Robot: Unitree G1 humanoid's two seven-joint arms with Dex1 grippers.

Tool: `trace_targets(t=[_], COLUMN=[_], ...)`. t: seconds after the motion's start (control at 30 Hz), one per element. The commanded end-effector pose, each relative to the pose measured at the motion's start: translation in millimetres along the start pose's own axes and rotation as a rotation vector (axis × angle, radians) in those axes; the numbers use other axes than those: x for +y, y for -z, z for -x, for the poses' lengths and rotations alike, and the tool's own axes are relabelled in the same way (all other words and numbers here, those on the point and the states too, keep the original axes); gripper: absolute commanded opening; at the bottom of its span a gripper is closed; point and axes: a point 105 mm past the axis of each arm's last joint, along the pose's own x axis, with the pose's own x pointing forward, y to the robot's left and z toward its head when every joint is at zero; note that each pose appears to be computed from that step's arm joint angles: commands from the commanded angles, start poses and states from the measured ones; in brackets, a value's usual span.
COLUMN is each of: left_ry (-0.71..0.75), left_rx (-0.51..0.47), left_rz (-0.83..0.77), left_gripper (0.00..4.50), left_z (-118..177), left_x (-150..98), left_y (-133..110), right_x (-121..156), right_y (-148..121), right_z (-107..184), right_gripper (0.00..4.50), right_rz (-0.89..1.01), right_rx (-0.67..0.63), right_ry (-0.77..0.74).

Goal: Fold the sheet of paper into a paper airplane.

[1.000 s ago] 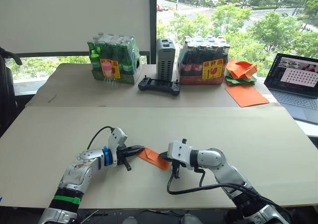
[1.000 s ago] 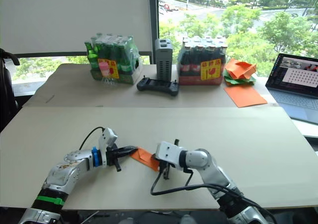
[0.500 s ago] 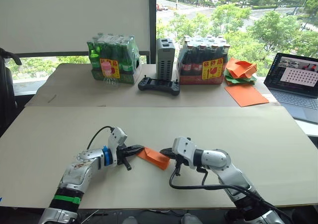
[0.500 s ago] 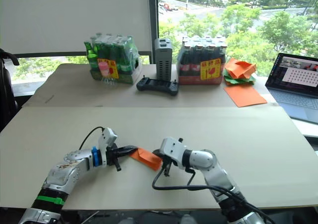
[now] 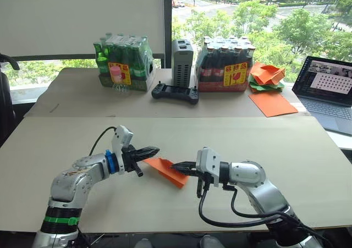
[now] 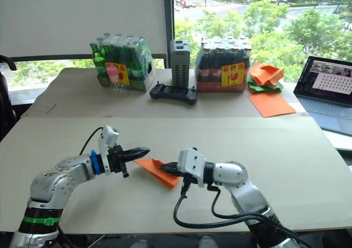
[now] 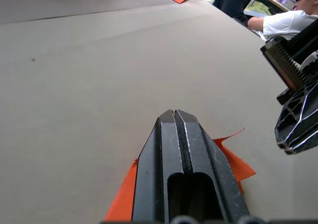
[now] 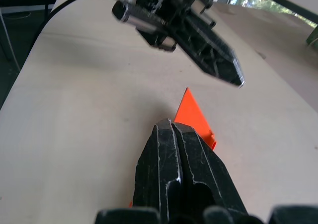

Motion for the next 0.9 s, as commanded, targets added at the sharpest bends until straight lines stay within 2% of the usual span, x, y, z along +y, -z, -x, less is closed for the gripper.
trace_targets(t=[0.03,0.23,0.27,0.37,0.9], left_ry=[0.022,0.015,0.008,-0.016,-0.051], left_rx=[-0.051,-0.061,-0.061,-0.064,-0.075], left_rz=[-0.041,-0.038,-0.035,-0.021,0.001], left_gripper=[0.00,0.00,0.00,0.00,0.00], left_z=[8,18,20,22,20], left_x=[-10,-18,-17,-15,-11], left_y=[-25,-31,-30,-28,-21], right_x=[4,0,0,0,-17], right_y=[-3,12,12,12,23], right_z=[2,3,3,3,-2], right_gripper=[0.03,0.03,0.63,1.59,1.59], right_rz=[-0.005,-0.032,-0.045,-0.061,-0.185], right_rx=[0.001,0.082,0.083,0.090,0.154], right_ry=[-0.032,0.001,0.005,0.009,0.086])
